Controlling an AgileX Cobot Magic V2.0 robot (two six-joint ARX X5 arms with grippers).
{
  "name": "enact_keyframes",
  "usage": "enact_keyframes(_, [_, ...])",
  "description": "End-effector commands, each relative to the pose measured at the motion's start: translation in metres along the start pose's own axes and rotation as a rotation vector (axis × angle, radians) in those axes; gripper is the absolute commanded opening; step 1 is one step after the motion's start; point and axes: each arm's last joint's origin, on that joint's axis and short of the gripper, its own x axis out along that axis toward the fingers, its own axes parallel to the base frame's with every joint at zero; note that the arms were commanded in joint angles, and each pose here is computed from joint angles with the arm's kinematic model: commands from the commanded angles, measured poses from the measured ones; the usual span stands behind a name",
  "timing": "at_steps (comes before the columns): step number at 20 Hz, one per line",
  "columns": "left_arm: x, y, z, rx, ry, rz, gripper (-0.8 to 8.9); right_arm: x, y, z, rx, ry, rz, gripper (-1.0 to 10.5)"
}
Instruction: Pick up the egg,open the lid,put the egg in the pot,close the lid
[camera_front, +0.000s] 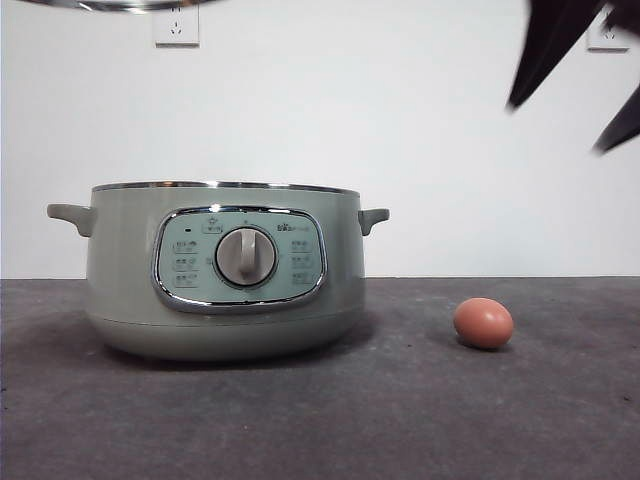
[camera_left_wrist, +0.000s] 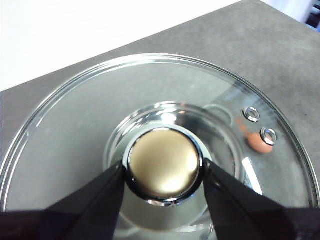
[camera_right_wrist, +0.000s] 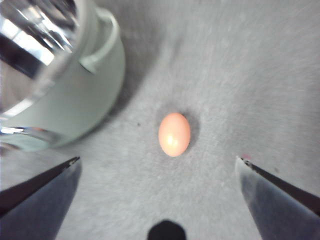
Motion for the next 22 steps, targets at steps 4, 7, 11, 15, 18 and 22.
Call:
enact_keyframes(4, [-0.053,0.0,-0.017,-0.008,-0.022,0.075,-0.08,0.074,0.004,0.004,-0.035,0.139,-0.021,6.3])
enact_keyframes(7, [-0.074,-0.004,-0.027,-0.013,-0.038,0.095,-0.08,0.106,0.004,0.001,-0.055,0.189,-0.07,6.3])
enact_keyframes(11, [-0.094,-0.012,-0.04,-0.018,-0.025,0.096,-0.08,0.135,0.003,-0.006,-0.066,0.238,-0.08,6.3])
enact_keyframes(15, [-0.107,-0.017,-0.05,-0.026,-0.005,0.092,-0.08,0.153,0.004,-0.01,-0.08,0.257,-0.111,5.5])
enact_keyframes(18, [-0.114,-0.02,-0.056,-0.027,-0.002,0.091,-0.08,0.162,0.001,-0.013,-0.076,0.271,-0.114,5.2])
enact_keyframes(22, [-0.118,-0.021,-0.057,-0.033,-0.01,0.093,-0.08,0.169,0.0,-0.014,-0.054,0.265,-0.122,2.5])
